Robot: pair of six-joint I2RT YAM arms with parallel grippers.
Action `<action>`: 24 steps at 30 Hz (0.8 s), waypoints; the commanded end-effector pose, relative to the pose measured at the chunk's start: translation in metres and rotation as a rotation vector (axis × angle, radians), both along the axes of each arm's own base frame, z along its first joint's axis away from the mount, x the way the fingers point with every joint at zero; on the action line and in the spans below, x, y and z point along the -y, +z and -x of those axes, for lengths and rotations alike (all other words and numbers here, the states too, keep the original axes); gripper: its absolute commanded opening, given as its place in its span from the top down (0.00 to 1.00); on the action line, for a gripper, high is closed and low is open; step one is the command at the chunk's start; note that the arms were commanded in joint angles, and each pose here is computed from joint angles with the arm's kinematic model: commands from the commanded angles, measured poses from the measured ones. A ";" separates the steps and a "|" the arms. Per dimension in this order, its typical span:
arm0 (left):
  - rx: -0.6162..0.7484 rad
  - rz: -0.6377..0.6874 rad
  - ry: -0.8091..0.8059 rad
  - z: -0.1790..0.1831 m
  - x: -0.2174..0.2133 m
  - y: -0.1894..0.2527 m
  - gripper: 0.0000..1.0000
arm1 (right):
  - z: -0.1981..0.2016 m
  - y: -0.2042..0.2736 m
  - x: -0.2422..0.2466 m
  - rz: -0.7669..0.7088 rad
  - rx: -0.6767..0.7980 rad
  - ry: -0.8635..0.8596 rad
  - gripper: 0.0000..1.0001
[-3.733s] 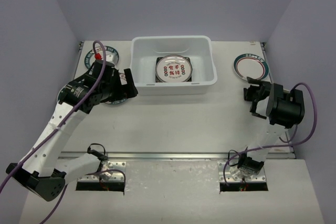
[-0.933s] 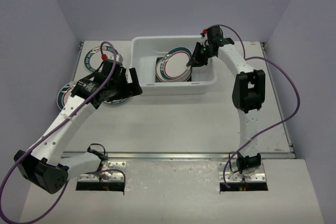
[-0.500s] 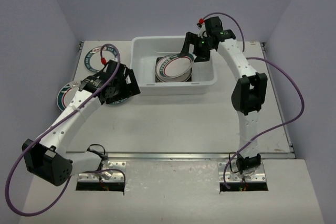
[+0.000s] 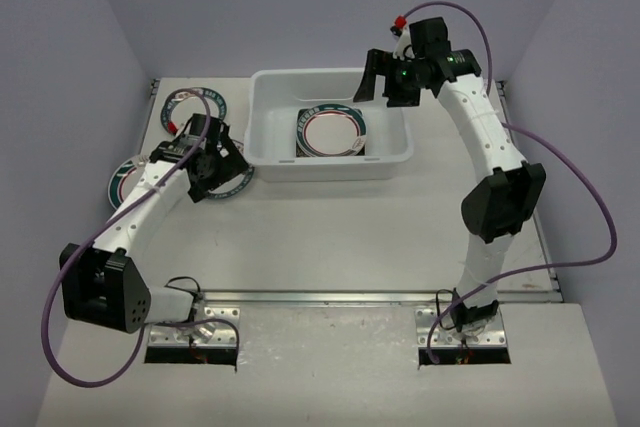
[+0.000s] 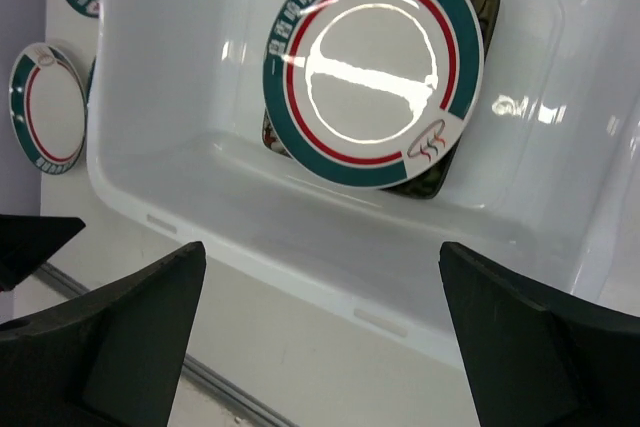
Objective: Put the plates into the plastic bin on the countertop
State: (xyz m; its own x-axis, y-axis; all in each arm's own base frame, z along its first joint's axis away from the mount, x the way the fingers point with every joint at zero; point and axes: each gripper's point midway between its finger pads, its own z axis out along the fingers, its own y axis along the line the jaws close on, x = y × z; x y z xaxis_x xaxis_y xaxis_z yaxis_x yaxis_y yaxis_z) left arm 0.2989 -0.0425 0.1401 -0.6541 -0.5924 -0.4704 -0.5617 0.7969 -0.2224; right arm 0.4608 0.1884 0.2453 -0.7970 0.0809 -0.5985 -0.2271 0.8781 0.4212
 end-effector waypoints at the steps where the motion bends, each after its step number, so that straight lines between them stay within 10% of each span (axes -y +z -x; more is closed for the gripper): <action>1: 0.049 0.062 0.120 -0.013 -0.013 -0.009 0.00 | 0.039 0.049 0.005 -0.009 0.126 -0.003 0.01; 17: 0.144 0.230 0.417 -0.032 -0.061 -0.077 0.03 | 0.185 0.081 -0.015 -0.936 -0.001 0.282 0.01; 24: 0.107 0.184 0.484 -0.036 -0.084 -0.108 0.10 | 0.191 0.085 -0.012 -0.792 -0.002 0.227 0.01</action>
